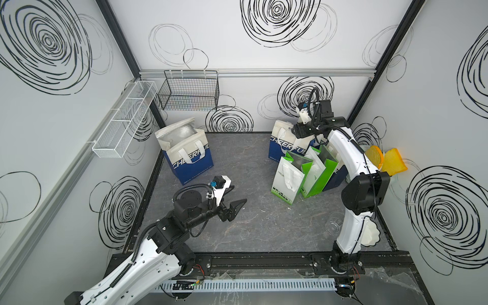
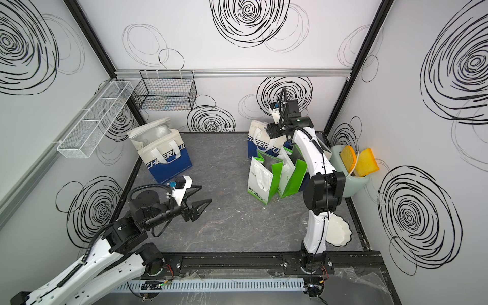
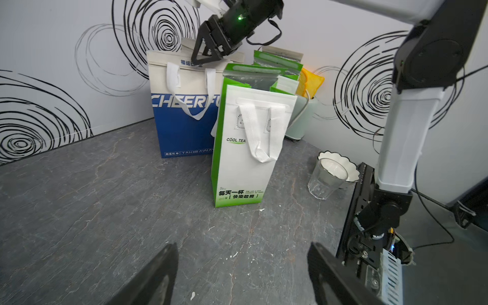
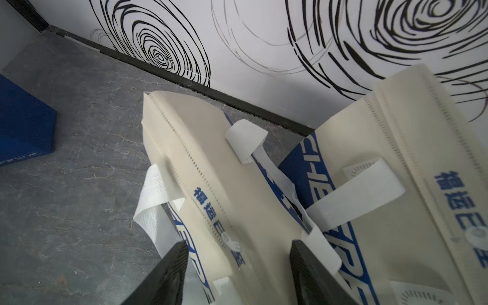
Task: Open the takeout bag
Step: Move the takeout bag to the center of the board.
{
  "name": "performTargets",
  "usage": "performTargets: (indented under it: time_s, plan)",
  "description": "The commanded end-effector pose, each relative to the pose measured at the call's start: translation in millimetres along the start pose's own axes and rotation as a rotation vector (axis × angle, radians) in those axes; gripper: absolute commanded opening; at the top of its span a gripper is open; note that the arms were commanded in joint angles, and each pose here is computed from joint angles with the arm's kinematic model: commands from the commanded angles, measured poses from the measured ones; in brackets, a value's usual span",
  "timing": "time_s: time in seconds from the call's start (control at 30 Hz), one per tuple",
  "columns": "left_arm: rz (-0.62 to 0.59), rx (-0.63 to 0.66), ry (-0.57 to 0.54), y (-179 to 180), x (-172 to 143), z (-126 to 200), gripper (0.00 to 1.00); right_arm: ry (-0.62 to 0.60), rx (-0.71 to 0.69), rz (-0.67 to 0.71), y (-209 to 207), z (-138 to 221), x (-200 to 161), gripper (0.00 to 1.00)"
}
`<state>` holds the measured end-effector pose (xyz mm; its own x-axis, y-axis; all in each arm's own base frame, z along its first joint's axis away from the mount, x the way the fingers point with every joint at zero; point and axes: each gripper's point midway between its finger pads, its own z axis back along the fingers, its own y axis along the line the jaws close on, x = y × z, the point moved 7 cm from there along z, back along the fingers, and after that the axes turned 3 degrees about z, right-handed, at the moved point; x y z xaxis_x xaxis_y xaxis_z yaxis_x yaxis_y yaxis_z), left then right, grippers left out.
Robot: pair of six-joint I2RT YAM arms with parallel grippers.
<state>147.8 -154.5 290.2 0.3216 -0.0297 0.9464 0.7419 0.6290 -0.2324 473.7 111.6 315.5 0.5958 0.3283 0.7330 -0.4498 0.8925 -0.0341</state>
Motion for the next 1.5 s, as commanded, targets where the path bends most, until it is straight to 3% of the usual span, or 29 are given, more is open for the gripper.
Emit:
performTargets:
  time_s: [0.0, 0.23, 0.4, 0.57, 0.93, 1.47]
  plan:
    - [-0.038, 0.038, 0.010, 3, -5, -2, 0.82, 0.003, 0.001, 0.022, 2, 10, 3, 0.61]
    - [-0.045, 0.023, 0.021, 0, -9, -4, 0.81, 0.021, 0.026, 0.034, 10, 4, -2, 0.38]
    - [-0.051, 0.032, 0.022, 0, -10, -4, 0.81, 0.006, 0.075, 0.052, 23, 2, 3, 0.09]
    - [-0.046, 0.072, 0.010, 3, -8, -2, 0.81, -0.022, 0.105, 0.116, 51, -1, 15, 0.00]
    - [-0.046, 0.162, -0.016, 10, -4, 6, 0.81, -0.136, 0.339, 0.169, 143, 18, 51, 0.00]
    - [-0.052, 0.265, -0.078, 16, 7, 23, 0.81, -0.109, 0.562, 0.285, 236, 90, 7, 0.00]
